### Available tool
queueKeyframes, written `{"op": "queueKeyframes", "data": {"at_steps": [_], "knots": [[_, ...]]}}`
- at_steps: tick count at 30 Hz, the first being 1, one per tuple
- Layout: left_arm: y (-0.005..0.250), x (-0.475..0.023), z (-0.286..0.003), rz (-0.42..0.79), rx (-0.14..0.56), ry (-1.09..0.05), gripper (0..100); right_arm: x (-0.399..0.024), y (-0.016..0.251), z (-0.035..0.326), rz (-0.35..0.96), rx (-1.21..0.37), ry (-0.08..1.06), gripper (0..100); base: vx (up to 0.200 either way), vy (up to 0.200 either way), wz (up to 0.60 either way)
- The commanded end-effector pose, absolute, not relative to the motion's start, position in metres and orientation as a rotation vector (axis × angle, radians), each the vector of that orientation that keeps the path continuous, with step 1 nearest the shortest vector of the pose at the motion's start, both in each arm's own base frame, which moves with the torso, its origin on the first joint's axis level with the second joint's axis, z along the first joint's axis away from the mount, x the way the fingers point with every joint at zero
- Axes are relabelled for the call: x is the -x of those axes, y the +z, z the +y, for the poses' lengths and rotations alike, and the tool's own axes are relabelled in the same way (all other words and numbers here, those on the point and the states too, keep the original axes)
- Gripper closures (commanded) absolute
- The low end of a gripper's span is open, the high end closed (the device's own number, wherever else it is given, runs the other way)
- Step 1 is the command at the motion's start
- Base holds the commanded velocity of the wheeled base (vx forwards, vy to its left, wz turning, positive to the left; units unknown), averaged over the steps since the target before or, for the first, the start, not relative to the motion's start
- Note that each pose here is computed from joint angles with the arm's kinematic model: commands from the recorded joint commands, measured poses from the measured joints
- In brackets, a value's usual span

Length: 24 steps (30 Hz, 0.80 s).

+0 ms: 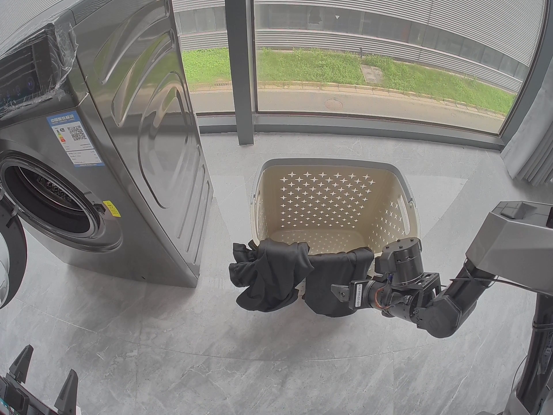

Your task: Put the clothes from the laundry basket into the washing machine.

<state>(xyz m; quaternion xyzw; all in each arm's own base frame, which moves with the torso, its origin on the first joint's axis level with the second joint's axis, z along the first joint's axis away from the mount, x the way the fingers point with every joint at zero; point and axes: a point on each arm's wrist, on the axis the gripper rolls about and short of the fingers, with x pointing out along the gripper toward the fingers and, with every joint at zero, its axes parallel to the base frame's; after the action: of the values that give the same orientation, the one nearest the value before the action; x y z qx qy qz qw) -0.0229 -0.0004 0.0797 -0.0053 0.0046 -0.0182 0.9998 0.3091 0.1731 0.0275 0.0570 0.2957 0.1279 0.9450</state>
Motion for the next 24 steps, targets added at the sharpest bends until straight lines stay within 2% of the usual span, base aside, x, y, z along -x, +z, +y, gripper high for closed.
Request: {"op": "queueKeyframes", "data": {"at_steps": [1, 17, 22, 23, 24], "knots": [[0.076, 0.023, 0.000, 0.008, 0.011, -0.037, 0, -0.329, 0.014, 0.183, 0.597, -0.142, 0.250, 0, 0.000, 0.000, 0.00], [0.076, 0.023, 0.000, 0.008, 0.012, -0.037, 0, -0.371, -0.006, 0.192, 0.548, -0.172, 0.222, 0, 0.000, 0.000, 0.00], [0.076, 0.023, 0.000, 0.008, 0.012, -0.037, 0, -0.378, -0.004, 0.193, 0.509, -0.185, 0.225, 0, 0.000, 0.000, 0.00], [0.076, 0.023, 0.000, 0.008, 0.012, -0.037, 0, -0.379, -0.003, 0.193, 0.497, -0.188, 0.228, 100, 0.000, 0.000, 0.00], [0.076, 0.023, 0.000, 0.008, 0.012, -0.037, 0, -0.379, -0.004, 0.193, 0.495, -0.187, 0.229, 100, 0.000, 0.000, 0.00]]}}
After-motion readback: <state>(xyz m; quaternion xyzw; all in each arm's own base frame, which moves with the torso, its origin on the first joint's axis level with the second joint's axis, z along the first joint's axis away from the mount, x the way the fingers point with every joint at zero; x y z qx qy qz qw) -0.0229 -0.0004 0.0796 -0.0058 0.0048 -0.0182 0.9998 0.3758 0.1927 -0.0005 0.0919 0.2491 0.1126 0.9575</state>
